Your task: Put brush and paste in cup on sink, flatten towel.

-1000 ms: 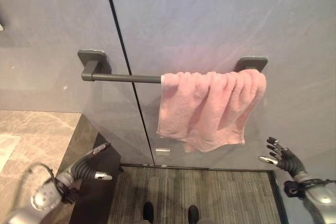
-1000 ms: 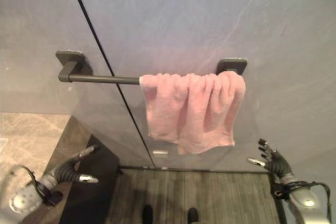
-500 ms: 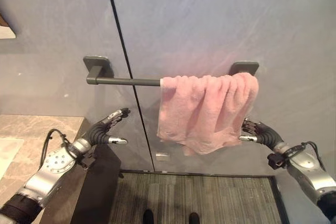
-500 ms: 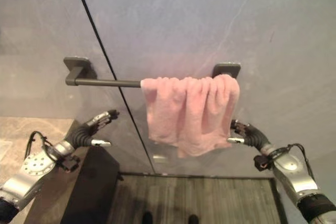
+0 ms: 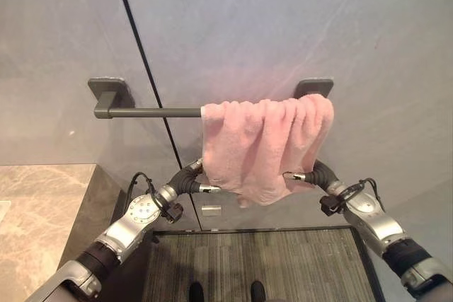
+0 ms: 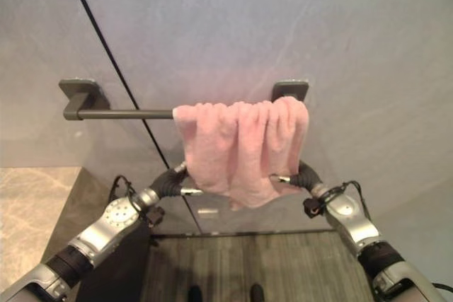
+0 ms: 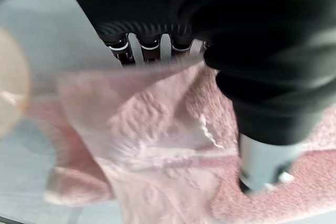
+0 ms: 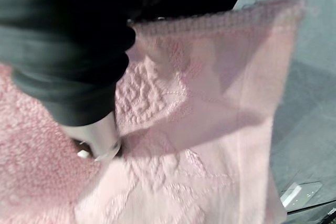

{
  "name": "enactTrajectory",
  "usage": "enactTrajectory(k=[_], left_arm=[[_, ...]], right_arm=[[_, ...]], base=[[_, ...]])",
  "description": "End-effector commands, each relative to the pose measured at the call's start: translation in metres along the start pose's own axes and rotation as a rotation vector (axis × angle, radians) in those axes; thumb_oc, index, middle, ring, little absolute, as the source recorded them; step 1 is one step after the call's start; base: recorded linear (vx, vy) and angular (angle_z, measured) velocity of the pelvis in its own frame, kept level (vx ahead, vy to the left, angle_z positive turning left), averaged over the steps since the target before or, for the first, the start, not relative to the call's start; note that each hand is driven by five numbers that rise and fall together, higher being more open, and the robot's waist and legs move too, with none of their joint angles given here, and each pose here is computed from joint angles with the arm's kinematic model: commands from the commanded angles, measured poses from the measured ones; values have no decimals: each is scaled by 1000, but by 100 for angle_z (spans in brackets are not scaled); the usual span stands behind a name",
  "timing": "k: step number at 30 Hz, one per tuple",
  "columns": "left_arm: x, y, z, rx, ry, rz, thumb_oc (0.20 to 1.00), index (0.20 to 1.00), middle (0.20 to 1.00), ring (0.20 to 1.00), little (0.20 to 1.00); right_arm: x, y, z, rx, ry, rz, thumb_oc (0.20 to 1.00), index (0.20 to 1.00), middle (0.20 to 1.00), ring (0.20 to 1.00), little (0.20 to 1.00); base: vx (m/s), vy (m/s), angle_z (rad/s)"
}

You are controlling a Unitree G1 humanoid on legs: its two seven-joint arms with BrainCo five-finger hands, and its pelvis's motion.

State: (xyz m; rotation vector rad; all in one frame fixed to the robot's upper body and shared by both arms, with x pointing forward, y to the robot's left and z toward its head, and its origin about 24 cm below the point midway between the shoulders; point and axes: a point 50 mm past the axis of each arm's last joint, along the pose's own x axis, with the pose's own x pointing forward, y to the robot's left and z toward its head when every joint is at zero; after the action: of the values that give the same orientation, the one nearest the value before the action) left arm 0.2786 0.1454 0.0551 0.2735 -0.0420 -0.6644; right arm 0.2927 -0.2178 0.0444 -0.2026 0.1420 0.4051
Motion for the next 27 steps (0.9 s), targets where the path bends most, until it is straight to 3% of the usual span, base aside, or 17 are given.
enactTrajectory(k=[1, 7, 13, 15, 21, 27], left_arm=[[18, 10, 23, 77, -85, -11, 200, 200, 200, 200, 200], [9, 12, 21, 73, -88, 27, 200, 200, 200, 200, 200], [-36, 19, 8, -21, -57, 121, 200, 200, 200, 200, 200], [-51, 26, 33, 48, -157, 168, 200, 200, 200, 200, 200], [-80, 27, 83, -20, -432, 271, 200, 200, 200, 200, 200], [-100, 32, 79, 45, -376, 336, 200, 200, 200, 200, 200]], right_arm=[[22, 0, 30, 47, -126, -22, 200, 200, 200, 200, 200], [13, 7, 32, 52, -159, 5, 200, 200, 200, 200, 200], [-19, 13, 52, -21, -289, 34, 200, 200, 200, 200, 200], [-36, 16, 69, -61, -387, 24, 200, 200, 200, 200, 200], [-75, 39, 104, 0, -601, 134, 200, 200, 200, 200, 200], [-64, 55, 96, 61, -575, 168, 200, 200, 200, 200, 200]], base=[[-7, 7, -5], [-6, 2, -3], [0, -4, -3], [12, -12, -11], [2, -1, -1], [-8, 7, 11]])
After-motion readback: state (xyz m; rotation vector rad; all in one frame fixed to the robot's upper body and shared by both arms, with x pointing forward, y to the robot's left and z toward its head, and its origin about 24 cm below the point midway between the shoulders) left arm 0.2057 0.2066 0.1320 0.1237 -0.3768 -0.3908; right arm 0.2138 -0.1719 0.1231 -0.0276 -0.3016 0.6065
